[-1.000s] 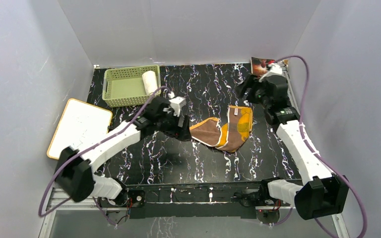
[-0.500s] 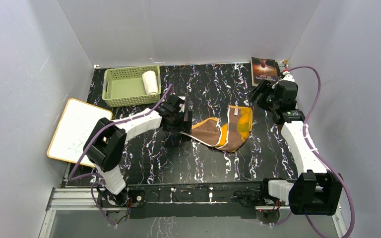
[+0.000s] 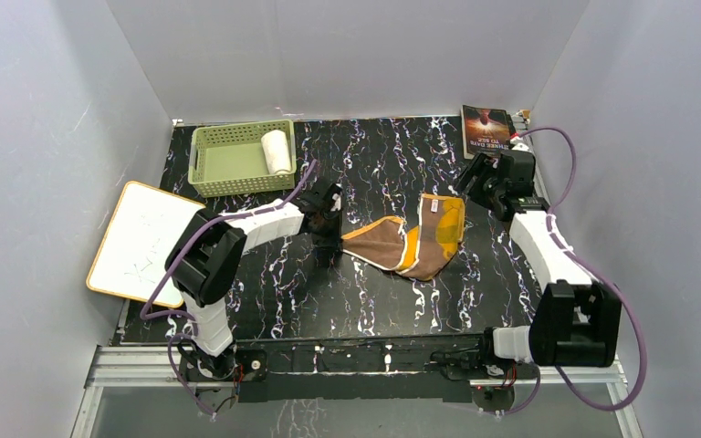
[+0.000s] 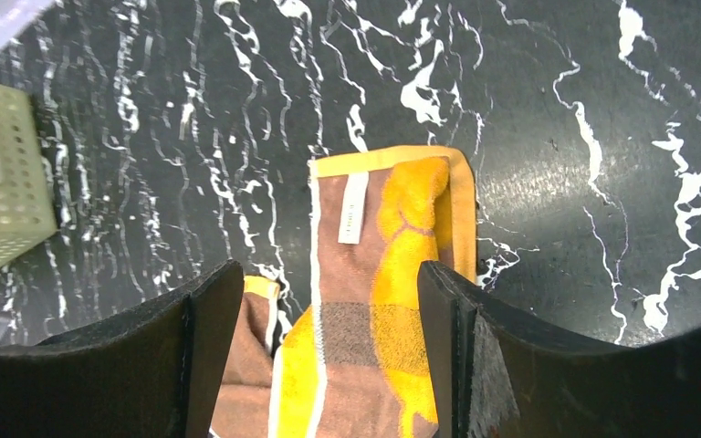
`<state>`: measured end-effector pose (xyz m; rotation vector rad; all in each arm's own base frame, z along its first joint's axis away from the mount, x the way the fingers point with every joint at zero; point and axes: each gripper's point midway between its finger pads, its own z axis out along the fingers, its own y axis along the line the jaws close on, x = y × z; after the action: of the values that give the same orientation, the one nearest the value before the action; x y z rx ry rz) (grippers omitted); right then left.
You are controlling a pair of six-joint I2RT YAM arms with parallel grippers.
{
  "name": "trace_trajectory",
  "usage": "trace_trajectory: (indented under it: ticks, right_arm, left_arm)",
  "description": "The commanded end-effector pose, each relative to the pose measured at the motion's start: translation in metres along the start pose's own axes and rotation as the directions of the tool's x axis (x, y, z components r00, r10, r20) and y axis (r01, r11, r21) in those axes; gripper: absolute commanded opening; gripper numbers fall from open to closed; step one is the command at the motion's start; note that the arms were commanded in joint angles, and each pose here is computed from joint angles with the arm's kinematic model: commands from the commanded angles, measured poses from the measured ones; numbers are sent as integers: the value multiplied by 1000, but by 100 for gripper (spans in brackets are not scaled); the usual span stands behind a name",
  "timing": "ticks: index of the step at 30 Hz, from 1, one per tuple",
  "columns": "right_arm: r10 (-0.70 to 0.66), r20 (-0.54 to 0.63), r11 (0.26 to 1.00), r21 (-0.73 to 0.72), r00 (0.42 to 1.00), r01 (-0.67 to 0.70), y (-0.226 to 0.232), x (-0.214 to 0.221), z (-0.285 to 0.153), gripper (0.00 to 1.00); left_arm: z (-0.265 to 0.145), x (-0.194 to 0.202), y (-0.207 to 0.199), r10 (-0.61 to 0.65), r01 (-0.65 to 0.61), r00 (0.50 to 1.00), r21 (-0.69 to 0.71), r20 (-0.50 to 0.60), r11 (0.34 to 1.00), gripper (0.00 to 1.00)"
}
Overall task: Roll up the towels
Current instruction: Flatten out the towel at the center of the board.
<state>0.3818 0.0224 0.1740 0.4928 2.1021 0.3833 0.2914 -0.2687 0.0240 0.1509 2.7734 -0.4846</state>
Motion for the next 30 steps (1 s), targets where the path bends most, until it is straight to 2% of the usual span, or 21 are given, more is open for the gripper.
trace_trajectory:
  ticks: [1, 5, 9, 13, 18, 26, 30]
  right_arm:
    - [-30, 23, 999, 26, 999, 29, -5, -8, 21, 67]
    - [-210, -21, 973, 95, 978, 211, 22, -4, 42, 69]
    - [-318, -102, 935, 129, 943, 330, 40, 12, 72, 66]
    - [-397, -211, 892, 139, 893, 430, 44, 37, 105, 59]
    - [-423, -307, 865, 144, 852, 481, 37, 61, 132, 56]
    - [-427, -338, 852, 161, 839, 498, 24, 77, 150, 54]
    - [-420, -358, 854, 157, 834, 497, 18, 89, 150, 40]
  left_arm:
    - [-17, -13, -4, -30, 27, 999, 62, 37, 998, 0]
    - [-45, -40, 16, -93, 83, 989, 91, 112, 992, 0]
    - [-64, -52, 37, -131, 117, 980, 98, 148, 988, 0]
    - [-70, -50, 46, -141, 127, 979, 99, 149, 987, 0]
    - [-69, -45, 53, -150, 136, 979, 102, 138, 985, 0]
    - [-73, -45, 63, -151, 138, 979, 97, 136, 986, 0]
    - [-76, -45, 70, -158, 147, 978, 88, 137, 985, 0]
